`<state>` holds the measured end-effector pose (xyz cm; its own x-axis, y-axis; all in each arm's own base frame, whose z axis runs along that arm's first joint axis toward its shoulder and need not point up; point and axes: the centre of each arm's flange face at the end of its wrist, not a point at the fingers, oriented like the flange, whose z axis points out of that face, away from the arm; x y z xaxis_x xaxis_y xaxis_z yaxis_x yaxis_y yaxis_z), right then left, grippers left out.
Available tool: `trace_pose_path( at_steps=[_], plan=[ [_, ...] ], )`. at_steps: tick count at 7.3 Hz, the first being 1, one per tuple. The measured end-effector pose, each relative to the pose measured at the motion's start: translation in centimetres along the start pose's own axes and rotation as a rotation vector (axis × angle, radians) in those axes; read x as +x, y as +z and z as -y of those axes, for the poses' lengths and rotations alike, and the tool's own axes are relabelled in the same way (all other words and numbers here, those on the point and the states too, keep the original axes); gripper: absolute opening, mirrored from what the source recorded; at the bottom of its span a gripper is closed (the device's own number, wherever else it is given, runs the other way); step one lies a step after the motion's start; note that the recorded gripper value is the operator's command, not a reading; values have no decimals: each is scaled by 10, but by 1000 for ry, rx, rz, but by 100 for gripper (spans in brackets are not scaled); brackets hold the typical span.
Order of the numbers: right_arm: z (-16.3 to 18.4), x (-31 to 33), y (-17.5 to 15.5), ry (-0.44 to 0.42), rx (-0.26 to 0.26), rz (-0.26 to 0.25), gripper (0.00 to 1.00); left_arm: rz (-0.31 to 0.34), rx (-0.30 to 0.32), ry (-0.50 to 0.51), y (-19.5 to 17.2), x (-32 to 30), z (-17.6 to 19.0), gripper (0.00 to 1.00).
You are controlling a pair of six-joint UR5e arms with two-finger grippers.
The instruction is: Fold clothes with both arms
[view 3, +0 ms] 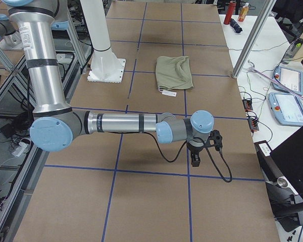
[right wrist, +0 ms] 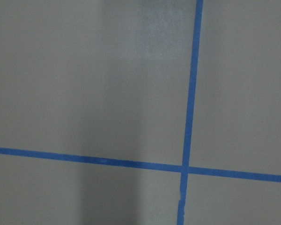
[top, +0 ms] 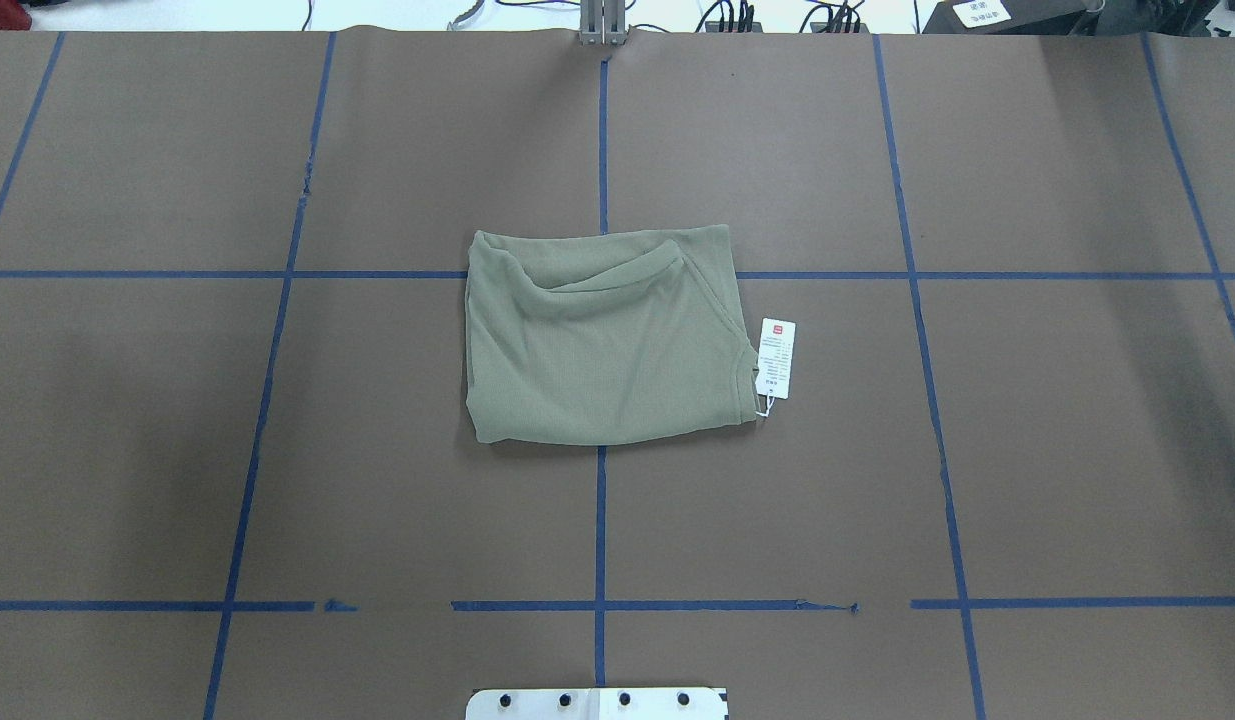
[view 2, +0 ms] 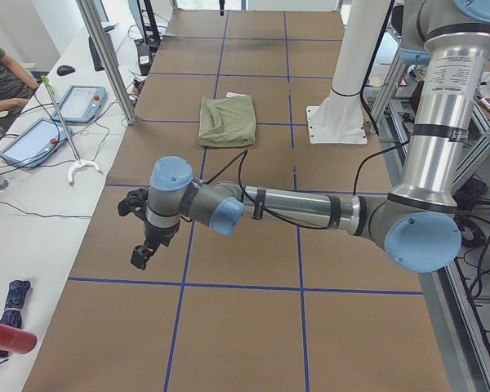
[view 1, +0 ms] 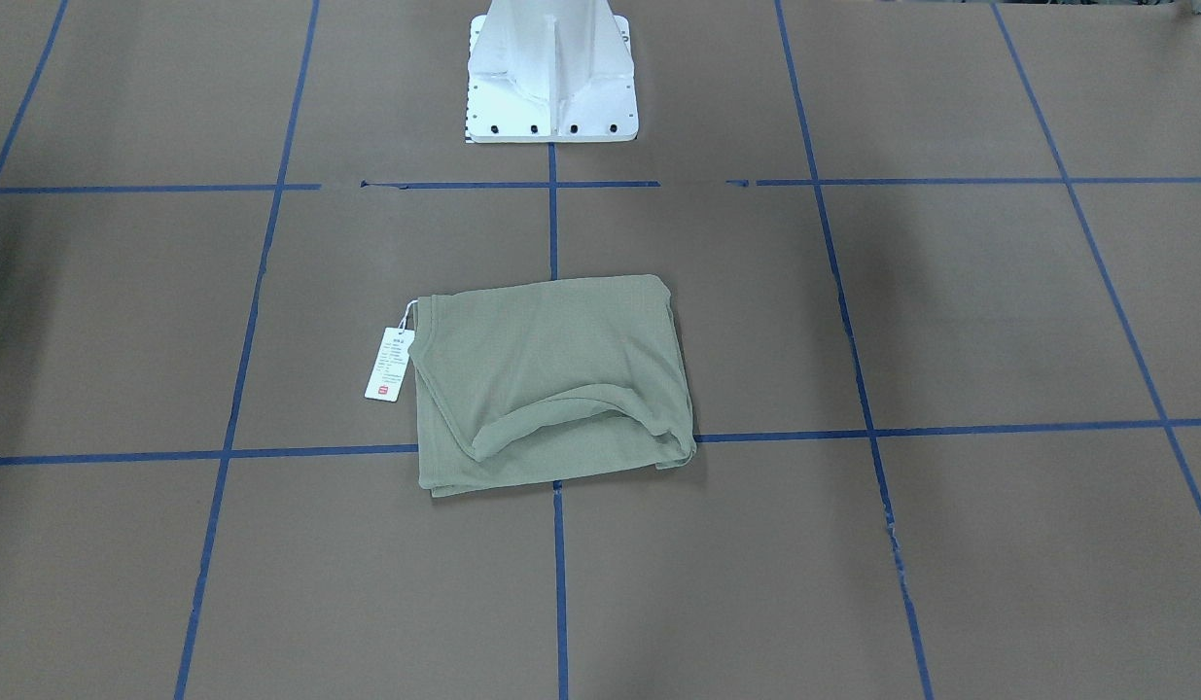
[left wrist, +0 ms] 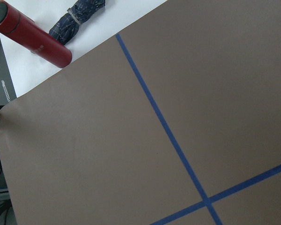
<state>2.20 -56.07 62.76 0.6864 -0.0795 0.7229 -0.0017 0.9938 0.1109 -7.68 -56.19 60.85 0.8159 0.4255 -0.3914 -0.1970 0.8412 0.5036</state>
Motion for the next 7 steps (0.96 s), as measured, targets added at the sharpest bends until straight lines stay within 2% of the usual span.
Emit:
trace_pose_path(
  at_steps=[2, 3, 5, 7],
  plan=[
    [-46, 12, -1, 12, -8, 3, 100, 7, -43, -26, 19, -8, -63, 100],
    [-66, 16, -4, 23, -9, 3, 100, -3, -81, -74, 23, -8, -76, 100],
    [-86, 27, -10, 68, -43, 2, 100, -69, -156, -224, 2, 10, -65, 100],
    [-99, 46, -15, 60, -83, 3, 100, -132, -190, -298, -20, 29, -55, 100]
  ],
)
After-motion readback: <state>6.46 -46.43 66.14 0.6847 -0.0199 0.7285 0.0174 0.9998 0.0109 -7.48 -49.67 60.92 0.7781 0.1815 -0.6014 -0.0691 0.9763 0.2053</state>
